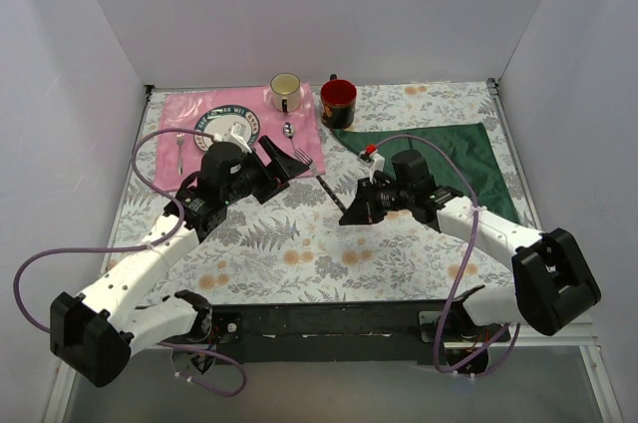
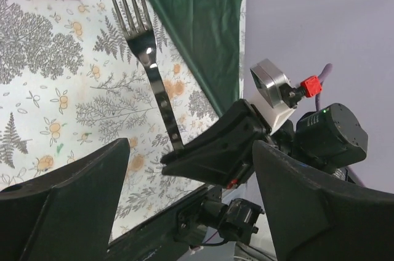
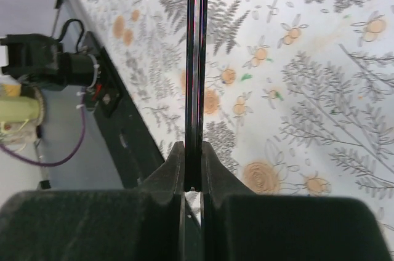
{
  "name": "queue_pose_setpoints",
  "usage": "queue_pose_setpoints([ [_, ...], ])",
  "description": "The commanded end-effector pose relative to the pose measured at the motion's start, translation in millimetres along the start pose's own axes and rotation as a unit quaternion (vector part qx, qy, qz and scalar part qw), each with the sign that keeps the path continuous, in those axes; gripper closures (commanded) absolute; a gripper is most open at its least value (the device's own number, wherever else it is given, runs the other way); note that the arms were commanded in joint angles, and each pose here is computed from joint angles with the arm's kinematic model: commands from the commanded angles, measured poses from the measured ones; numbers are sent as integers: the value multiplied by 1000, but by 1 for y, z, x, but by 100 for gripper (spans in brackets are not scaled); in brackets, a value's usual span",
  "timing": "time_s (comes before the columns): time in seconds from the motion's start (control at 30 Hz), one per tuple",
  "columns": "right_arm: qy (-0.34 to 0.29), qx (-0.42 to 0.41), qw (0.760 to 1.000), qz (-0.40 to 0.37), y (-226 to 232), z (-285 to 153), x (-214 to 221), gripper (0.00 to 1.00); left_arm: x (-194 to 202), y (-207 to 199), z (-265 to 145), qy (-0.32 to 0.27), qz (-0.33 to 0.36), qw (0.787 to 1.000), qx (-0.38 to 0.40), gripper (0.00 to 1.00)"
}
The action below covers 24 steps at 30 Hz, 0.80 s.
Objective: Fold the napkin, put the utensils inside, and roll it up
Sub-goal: Pass the utensil from the right arm to the left
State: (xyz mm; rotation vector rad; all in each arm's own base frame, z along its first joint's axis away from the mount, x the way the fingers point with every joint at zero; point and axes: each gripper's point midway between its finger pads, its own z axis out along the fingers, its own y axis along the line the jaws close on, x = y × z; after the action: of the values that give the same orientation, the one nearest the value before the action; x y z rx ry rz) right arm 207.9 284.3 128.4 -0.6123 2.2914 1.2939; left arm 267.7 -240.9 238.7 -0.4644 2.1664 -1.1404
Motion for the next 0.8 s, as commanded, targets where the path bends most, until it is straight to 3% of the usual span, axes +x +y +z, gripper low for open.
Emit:
queue_pose_setpoints([
  [0.0,-19,-95,995,-23,43,-22,-13,99,6,-12,-2,28,41,996,76,21],
  [0.27,-31,-146,989,-21,70,-44,-23,99,-5,-28,4,22,67,990,122,28],
  [0.47,-20,-173,984,-29,81,-50,-21,99,-12,-42,4,28,45,982,182,30],
  [0.77,-12,-191,981,-38,90,-57,-18,99,-20,-43,14,35,41,981,186,46],
])
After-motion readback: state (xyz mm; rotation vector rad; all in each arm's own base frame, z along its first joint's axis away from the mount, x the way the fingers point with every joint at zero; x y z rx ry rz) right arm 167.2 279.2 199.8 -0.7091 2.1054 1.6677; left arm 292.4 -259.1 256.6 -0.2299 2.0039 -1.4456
